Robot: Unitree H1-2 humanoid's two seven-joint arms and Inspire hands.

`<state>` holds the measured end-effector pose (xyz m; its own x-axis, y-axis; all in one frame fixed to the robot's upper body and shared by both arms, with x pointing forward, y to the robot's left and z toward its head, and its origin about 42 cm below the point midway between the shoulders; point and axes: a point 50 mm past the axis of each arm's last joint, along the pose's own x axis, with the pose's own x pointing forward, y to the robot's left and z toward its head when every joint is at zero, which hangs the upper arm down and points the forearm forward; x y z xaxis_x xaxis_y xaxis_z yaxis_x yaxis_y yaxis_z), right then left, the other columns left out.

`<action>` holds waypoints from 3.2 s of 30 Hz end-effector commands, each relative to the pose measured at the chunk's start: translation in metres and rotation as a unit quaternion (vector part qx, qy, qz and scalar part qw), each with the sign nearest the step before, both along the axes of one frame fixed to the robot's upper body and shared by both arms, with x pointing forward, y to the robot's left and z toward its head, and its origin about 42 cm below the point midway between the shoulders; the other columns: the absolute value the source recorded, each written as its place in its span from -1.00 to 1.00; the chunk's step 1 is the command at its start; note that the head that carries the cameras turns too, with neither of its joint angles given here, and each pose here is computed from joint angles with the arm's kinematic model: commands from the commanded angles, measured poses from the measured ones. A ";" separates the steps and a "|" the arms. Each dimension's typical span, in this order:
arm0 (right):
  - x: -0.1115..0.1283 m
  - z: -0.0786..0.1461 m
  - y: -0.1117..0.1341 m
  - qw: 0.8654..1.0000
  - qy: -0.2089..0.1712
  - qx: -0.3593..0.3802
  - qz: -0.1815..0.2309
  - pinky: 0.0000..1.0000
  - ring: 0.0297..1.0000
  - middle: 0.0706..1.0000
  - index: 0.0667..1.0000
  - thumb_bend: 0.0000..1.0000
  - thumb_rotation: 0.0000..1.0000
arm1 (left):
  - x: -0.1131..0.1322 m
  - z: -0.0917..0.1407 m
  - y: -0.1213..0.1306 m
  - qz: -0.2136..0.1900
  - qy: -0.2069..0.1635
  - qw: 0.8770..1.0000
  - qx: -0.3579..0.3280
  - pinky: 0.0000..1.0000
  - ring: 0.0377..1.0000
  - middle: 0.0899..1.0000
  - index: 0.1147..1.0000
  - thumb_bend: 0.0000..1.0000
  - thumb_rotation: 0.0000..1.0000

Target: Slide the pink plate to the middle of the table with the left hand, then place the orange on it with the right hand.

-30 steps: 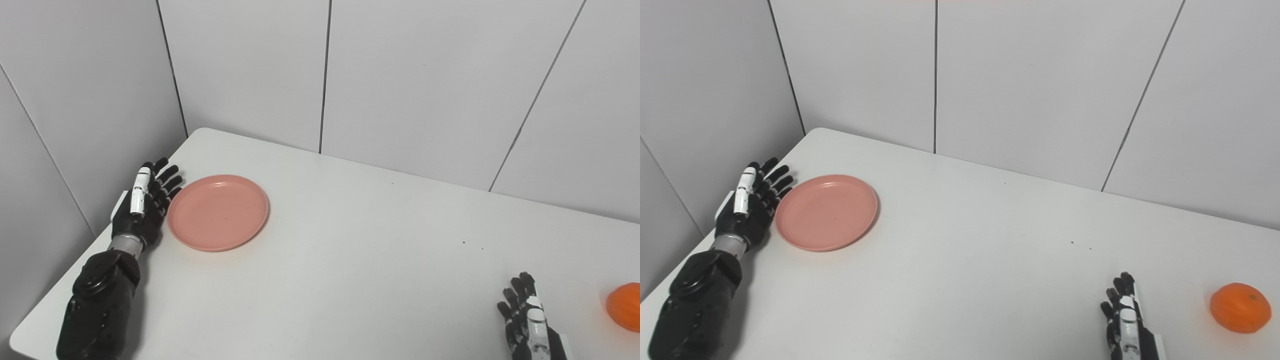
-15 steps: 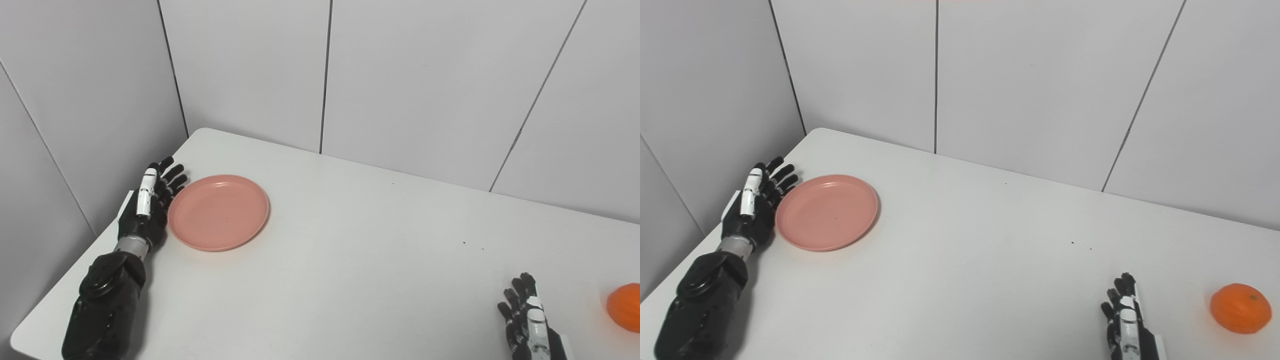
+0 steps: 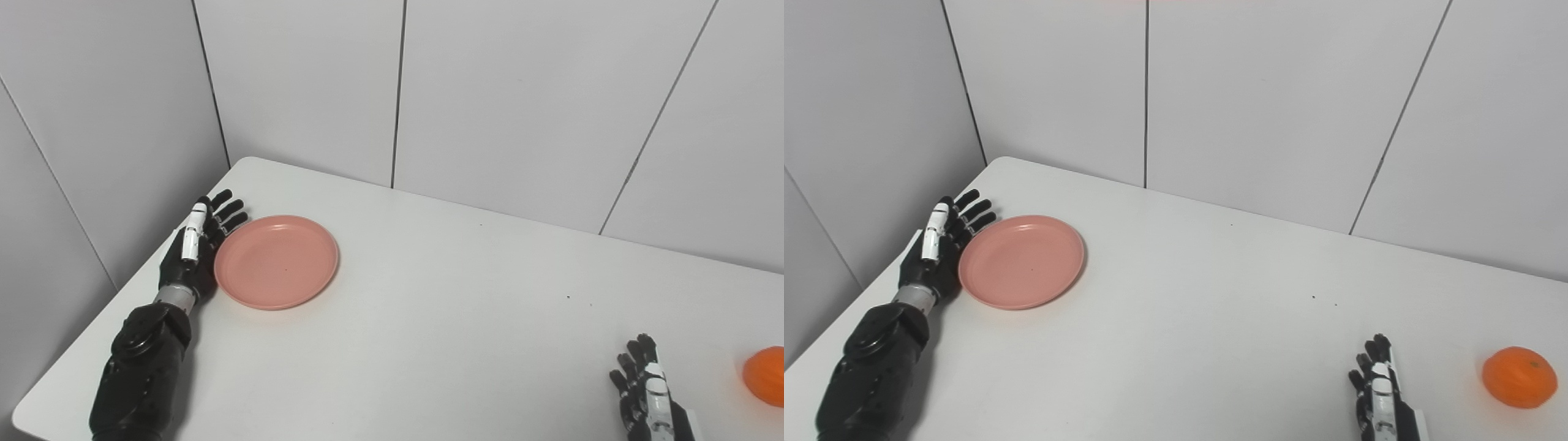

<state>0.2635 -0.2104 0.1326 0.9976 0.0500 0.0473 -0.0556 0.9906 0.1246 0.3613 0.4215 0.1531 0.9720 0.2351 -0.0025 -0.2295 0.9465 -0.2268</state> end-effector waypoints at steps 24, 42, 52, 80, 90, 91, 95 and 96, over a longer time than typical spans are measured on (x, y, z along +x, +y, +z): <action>0.002 0.011 0.000 1.000 -0.019 -0.002 0.001 1.00 0.99 1.00 1.00 -0.64 1.00 | 0.016 0.008 -0.027 -0.042 -0.008 0.999 -0.005 0.74 0.75 0.74 0.69 -0.19 1.00; 0.002 0.012 0.003 1.000 -0.019 0.001 -0.002 1.00 1.00 1.00 1.00 -0.63 1.00 | 0.017 0.018 -0.063 -0.083 0.000 0.997 -0.004 0.65 0.68 0.68 0.64 -0.27 1.00; 0.001 0.013 0.005 1.000 -0.017 -0.004 -0.003 1.00 1.00 1.00 1.00 -0.62 1.00 | 0.015 0.019 -0.088 -0.109 0.005 0.994 0.001 0.66 0.69 0.68 0.65 -0.28 1.00; 0.002 0.014 0.011 1.000 -0.018 -0.009 -0.013 1.00 0.98 1.00 1.00 -0.62 1.00 | 0.023 0.011 -0.157 -0.176 0.038 0.984 -0.001 0.65 0.68 0.68 0.62 -0.27 1.00; 0.002 0.015 0.014 1.000 -0.019 -0.004 -0.013 1.00 0.99 1.00 1.00 -0.60 1.00 | 0.023 0.008 -0.182 -0.212 0.040 0.976 -0.011 0.69 0.71 0.71 0.67 -0.29 1.00; 0.002 0.016 0.015 1.000 -0.019 -0.002 -0.014 1.00 0.97 1.00 1.00 -0.60 1.00 | 0.023 0.008 -0.184 -0.215 0.040 0.976 -0.014 0.68 0.70 0.70 0.66 -0.28 1.00; 0.003 0.016 0.017 1.000 -0.016 -0.002 -0.014 1.00 0.96 1.00 1.00 -0.60 1.00 | 0.022 0.006 -0.193 -0.223 0.041 0.974 -0.016 0.66 0.69 0.69 0.63 -0.26 1.00; 0.003 0.016 0.017 1.000 -0.017 -0.003 -0.013 1.00 0.97 1.00 1.00 -0.61 1.00 | 0.022 0.006 -0.196 -0.225 0.042 0.973 -0.017 0.66 0.69 0.69 0.64 -0.27 1.00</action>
